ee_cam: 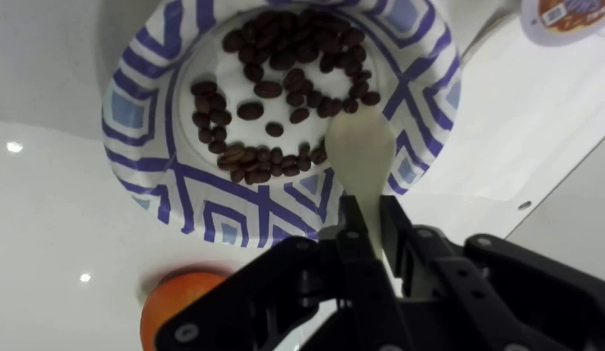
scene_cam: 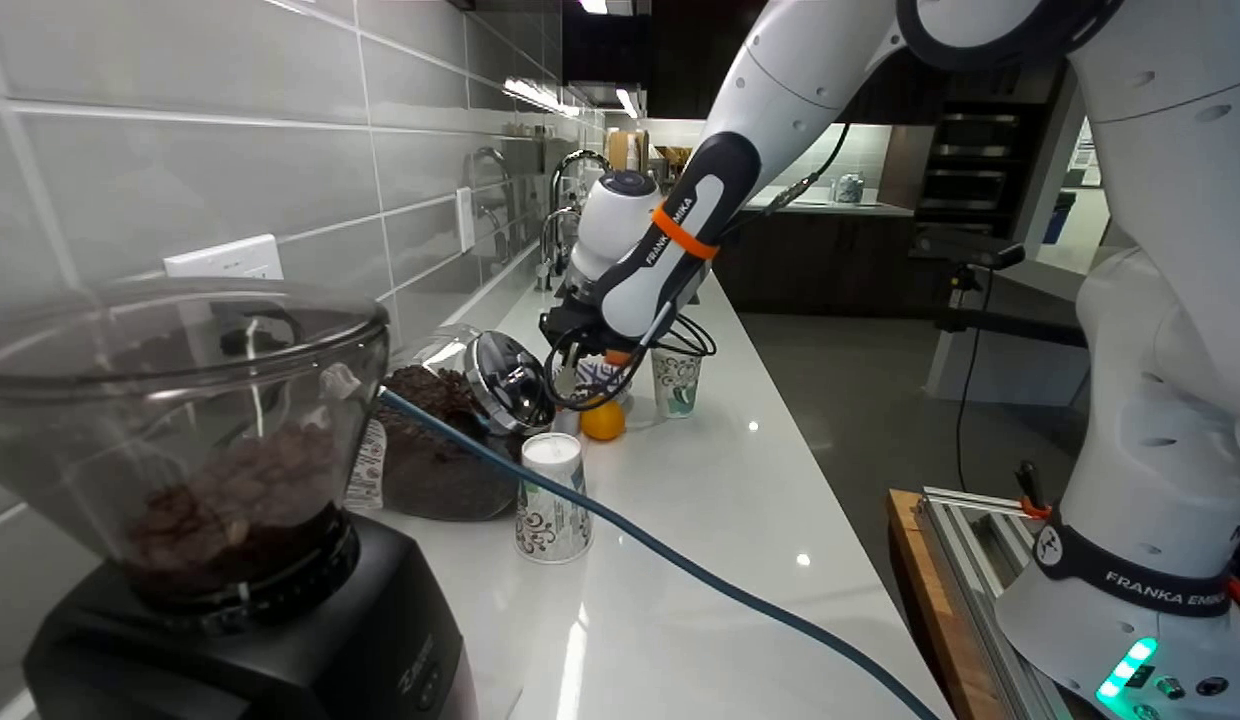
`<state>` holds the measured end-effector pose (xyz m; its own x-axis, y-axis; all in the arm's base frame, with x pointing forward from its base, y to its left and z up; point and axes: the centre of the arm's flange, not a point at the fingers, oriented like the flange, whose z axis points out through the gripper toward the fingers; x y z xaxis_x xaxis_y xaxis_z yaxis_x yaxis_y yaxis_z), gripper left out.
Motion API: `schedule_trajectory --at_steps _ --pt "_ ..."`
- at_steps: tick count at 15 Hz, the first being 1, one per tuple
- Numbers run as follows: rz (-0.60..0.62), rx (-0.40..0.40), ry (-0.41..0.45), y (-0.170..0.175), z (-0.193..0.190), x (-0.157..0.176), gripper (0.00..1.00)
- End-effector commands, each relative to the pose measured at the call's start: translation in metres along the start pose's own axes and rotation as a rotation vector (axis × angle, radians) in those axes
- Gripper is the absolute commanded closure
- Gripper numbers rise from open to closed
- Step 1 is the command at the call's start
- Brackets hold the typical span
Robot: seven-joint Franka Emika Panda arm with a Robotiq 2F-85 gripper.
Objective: Use the spoon to stir the contents in the bowl
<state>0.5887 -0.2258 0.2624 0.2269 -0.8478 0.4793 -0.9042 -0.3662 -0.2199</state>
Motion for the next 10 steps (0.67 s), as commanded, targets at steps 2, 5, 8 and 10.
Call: schedule_trajectory --at_steps 2,5,8,10 --pt "-0.006 -0.032 -0.086 0.006 -0.016 0.0 0.96" --pt "-0.002 -0.103 -0.116 0.013 -0.021 0.005 0.96" --pt "0.014 -0.168 -0.129 0.022 -0.023 0.013 0.96" --pt "0.027 -0.195 -0.101 0.028 -0.02 0.02 0.96"
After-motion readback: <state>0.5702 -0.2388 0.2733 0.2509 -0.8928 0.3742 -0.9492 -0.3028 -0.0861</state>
